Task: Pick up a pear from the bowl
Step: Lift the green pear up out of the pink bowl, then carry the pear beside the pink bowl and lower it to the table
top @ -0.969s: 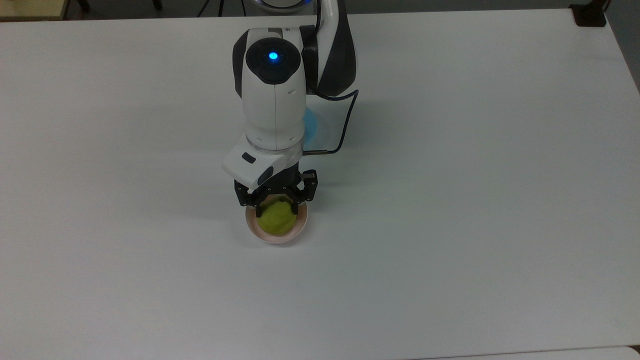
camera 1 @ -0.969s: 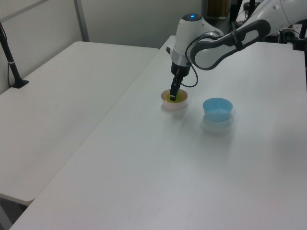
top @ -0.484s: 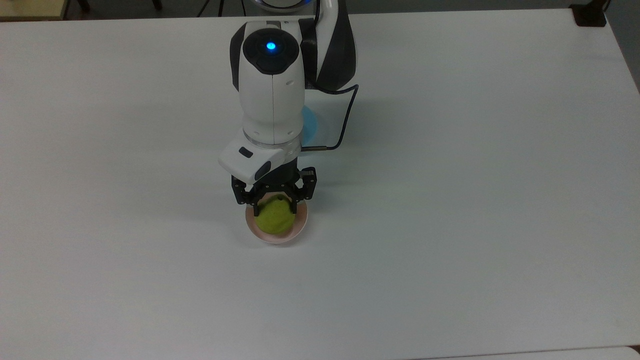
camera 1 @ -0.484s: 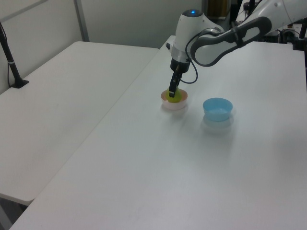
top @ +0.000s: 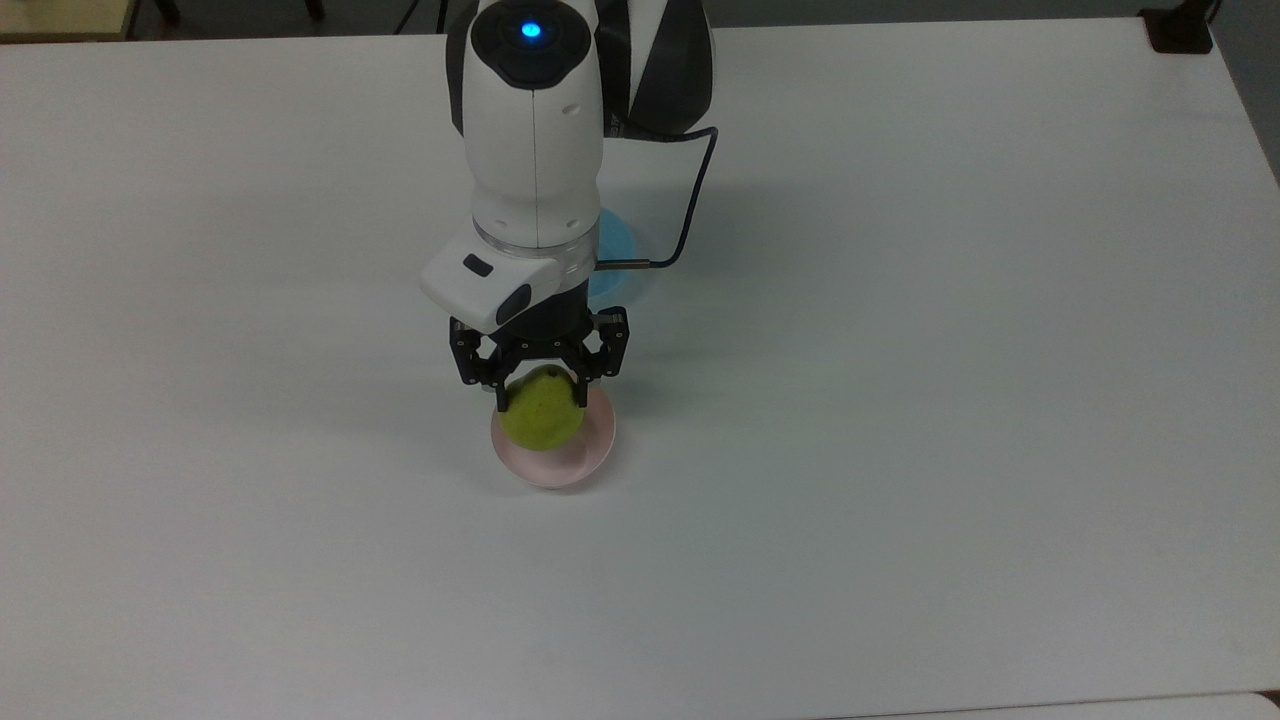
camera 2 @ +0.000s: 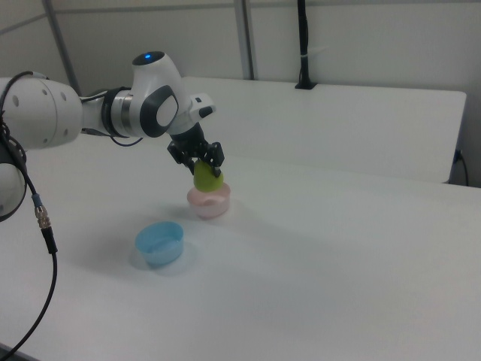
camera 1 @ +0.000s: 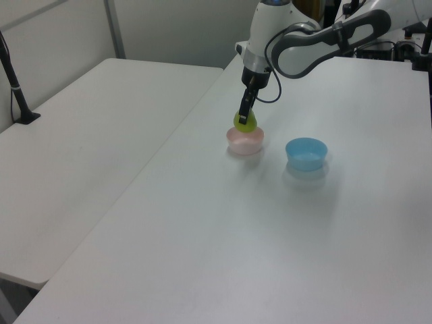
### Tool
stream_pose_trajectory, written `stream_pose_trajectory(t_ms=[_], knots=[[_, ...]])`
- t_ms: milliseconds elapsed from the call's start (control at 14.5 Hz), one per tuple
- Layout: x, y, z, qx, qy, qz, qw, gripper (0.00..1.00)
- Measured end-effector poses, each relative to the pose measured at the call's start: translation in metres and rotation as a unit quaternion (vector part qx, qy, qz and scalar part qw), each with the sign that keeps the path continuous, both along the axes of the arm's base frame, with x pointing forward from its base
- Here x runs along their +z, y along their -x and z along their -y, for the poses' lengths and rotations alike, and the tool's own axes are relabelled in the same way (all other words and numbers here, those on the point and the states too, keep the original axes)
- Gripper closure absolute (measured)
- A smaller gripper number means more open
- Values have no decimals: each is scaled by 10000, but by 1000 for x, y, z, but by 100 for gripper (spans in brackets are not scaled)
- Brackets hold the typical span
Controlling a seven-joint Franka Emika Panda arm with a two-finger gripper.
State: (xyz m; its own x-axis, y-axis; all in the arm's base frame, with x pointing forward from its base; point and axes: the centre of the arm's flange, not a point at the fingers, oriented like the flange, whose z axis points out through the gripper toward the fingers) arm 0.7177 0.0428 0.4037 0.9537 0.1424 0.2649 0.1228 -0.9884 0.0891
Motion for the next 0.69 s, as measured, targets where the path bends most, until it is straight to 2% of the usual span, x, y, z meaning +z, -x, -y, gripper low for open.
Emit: stream_pose_trajectory(t_ms=[277, 692], knots=[[5, 0, 23, -161, 32, 31, 9999, 30], [-3, -1, 106, -595, 99, 58, 9982, 30]])
